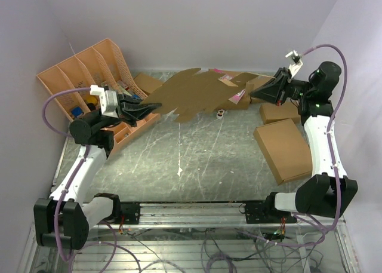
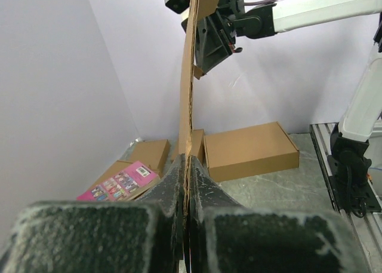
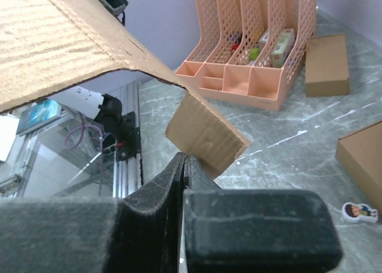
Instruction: Fold the paper box
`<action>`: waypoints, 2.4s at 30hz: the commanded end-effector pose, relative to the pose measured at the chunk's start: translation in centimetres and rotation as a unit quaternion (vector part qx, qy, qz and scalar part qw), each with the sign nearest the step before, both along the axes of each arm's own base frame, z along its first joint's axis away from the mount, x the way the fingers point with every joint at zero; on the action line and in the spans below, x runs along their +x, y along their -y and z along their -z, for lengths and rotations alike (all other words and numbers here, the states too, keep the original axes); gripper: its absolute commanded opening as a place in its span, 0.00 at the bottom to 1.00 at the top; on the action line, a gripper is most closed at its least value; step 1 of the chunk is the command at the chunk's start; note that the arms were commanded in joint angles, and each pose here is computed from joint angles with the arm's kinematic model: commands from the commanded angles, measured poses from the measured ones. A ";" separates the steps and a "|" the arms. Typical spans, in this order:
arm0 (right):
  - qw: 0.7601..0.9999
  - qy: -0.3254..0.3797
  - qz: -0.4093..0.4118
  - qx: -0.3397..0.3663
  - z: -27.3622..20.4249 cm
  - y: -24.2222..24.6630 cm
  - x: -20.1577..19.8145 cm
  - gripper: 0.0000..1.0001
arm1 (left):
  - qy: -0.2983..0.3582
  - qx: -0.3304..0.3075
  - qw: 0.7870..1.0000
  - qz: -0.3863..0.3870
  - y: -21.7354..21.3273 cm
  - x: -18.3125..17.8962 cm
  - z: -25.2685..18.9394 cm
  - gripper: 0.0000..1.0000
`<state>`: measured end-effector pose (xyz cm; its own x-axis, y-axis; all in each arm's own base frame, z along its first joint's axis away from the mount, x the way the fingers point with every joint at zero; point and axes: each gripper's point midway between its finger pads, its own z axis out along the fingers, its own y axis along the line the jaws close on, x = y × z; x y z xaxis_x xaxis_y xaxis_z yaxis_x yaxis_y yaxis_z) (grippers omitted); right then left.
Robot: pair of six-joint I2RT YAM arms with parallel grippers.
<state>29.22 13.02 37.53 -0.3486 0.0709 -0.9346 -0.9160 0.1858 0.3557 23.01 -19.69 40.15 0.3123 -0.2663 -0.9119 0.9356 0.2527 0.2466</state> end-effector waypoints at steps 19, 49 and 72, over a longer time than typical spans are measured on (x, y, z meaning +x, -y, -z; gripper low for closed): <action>0.998 0.063 0.018 -0.014 -3.0 0.2 1.2 0.09 | 0.017 -0.004 1.000 0.016 0.0 -0.6 -0.9 0.07; 0.996 0.056 0.039 -0.058 2.0 0.9 1.1 0.31 | 0.003 0.008 1.000 -0.021 -0.6 1.2 -0.1 0.07; 0.993 0.076 0.047 -0.079 0.0 0.4 0.2 0.39 | -0.006 0.009 0.999 -0.032 -1.4 1.9 0.5 0.07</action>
